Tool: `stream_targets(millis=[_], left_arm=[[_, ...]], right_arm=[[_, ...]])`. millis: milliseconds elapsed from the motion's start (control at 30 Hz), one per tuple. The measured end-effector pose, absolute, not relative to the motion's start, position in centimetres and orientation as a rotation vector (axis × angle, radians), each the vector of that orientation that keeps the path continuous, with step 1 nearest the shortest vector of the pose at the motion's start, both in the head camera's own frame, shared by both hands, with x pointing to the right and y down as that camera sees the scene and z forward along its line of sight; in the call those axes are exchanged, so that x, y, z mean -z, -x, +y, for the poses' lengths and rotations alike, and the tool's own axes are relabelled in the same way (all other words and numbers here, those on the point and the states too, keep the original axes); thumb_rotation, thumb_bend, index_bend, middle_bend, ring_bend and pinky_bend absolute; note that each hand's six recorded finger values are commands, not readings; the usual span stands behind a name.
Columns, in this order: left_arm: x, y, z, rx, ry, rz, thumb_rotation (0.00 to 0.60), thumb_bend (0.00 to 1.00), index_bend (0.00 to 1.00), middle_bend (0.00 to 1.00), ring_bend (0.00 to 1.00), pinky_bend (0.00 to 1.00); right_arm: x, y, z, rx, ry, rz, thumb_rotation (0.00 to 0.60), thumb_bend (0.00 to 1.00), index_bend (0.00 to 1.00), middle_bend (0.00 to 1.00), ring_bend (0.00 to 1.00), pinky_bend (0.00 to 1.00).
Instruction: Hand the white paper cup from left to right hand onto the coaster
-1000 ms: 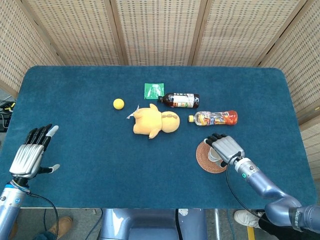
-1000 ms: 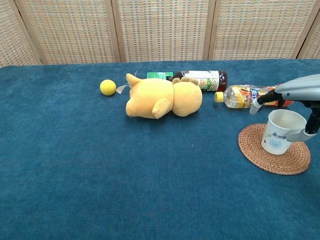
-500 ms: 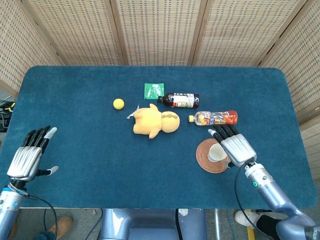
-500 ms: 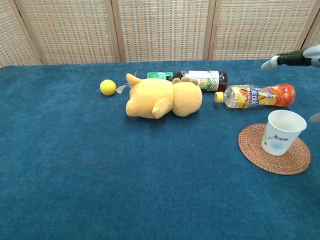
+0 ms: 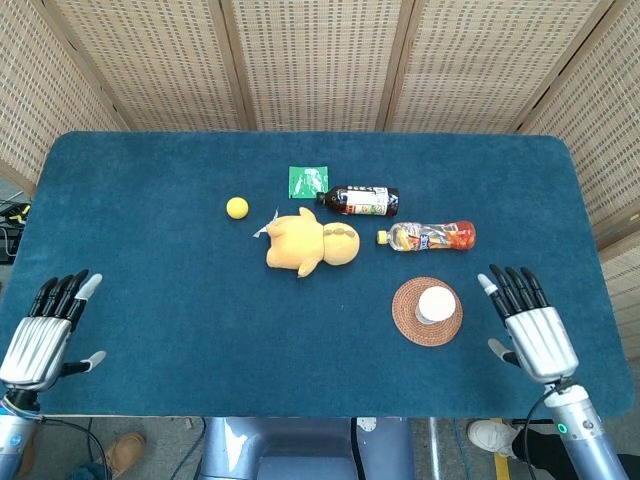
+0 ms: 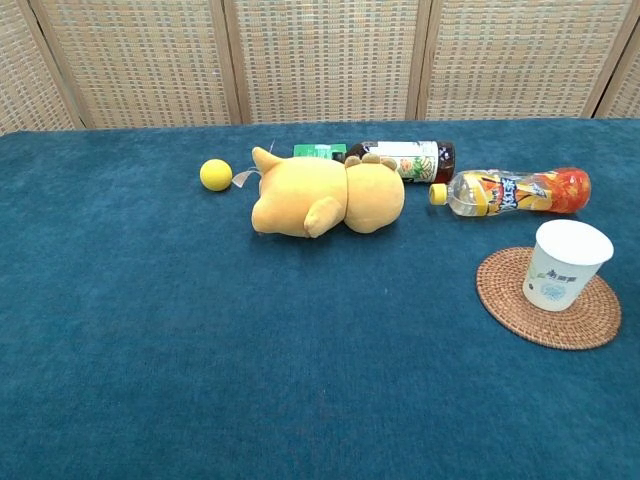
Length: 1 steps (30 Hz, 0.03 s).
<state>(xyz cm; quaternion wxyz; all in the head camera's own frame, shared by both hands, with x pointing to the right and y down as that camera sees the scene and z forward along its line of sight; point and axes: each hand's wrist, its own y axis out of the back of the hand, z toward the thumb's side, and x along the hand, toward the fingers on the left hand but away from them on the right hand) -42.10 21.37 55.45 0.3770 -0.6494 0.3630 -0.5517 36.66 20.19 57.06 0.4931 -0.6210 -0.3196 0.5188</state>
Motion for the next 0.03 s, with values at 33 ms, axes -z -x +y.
stream_targets(millis=[33], left_arm=[[-55.45,42.1,21.43,1.407,1.659,0.93,0.6,0.0,0.0,0.0,0.0,0.0]], right_arm=[[-57.22,-37.13,20.59,-1.265,1.498,-0.773,0.6,0.0,0.02,0.0,0.0,0.0]])
